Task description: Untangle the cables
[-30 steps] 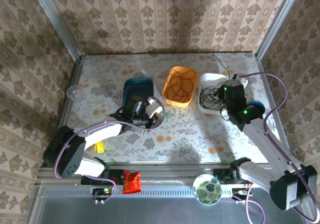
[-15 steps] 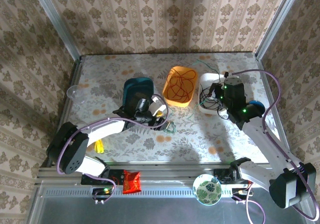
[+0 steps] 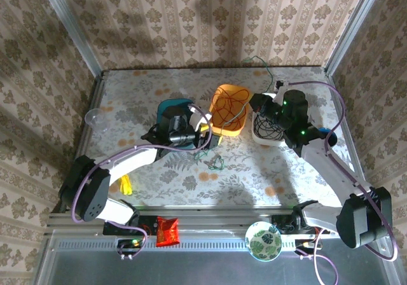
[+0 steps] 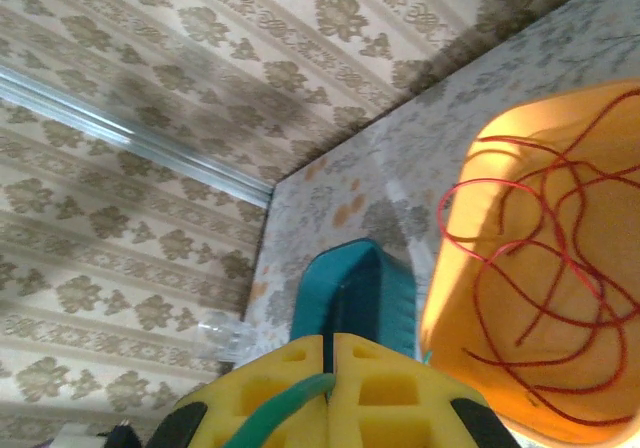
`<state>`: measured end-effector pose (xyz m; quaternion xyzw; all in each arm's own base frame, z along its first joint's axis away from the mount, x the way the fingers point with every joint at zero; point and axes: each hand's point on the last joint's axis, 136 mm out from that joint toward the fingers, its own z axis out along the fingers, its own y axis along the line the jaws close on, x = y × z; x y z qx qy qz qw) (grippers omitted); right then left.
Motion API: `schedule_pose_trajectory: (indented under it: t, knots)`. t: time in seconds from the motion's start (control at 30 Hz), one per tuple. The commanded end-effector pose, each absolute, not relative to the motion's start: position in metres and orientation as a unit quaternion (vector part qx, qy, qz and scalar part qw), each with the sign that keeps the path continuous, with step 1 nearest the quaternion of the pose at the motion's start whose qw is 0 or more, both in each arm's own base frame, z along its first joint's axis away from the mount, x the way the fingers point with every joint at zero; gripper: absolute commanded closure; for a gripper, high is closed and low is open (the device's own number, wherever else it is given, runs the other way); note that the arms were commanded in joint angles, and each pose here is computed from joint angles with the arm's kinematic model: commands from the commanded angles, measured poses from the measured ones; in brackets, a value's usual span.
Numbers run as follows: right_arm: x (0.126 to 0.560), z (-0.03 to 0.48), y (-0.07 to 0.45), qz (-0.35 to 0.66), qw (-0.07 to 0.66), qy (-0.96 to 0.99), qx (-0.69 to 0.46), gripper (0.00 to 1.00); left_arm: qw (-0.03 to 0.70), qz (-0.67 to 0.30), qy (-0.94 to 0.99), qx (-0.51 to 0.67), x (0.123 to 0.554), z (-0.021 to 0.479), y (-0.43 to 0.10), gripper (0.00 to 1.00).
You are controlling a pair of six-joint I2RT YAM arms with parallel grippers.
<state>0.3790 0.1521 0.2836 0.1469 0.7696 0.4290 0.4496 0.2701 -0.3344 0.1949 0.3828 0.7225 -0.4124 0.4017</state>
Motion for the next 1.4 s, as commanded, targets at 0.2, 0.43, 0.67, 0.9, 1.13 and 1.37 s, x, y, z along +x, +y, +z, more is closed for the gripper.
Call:
schedule_pose_trajectory:
  t: [0.2, 0.43, 0.67, 0.9, 1.13, 1.37]
  knots:
    - [0.371, 0.314, 0.177, 0.480, 0.451, 0.747, 0.094, 1.00, 0.391, -0.458, 0.699, 0.386, 0.271, 0.209, -0.350, 0.45]
    - [0.358, 0.304, 0.210, 0.403, 0.442, 0.802, -0.001, 1.00, 0.393, -0.458, 0.702, 0.379, 0.275, 0.212, -0.345, 0.86]
    - [0.354, 0.234, 0.198, 0.227, 0.394, 0.889, -0.053, 1.00, 0.459, -0.455, 0.699, 0.306, 0.302, 0.251, -0.305, 1.00]
    - [0.345, 0.184, 0.199, 0.078, 0.349, 0.923, -0.143, 1.00, 0.465, -0.478, 0.673, 0.319, 0.296, 0.282, -0.296, 1.00]
    - [0.340, 0.147, 0.203, -0.018, 0.283, 0.940, -0.191, 1.00, 0.460, -0.491, 0.662, 0.330, 0.289, 0.290, -0.298, 1.00]
    - [0.337, 0.121, 0.207, 0.000, 0.224, 0.960, -0.169, 1.00, 0.500, -0.453, 0.672, 0.306, 0.300, 0.297, -0.276, 0.84]
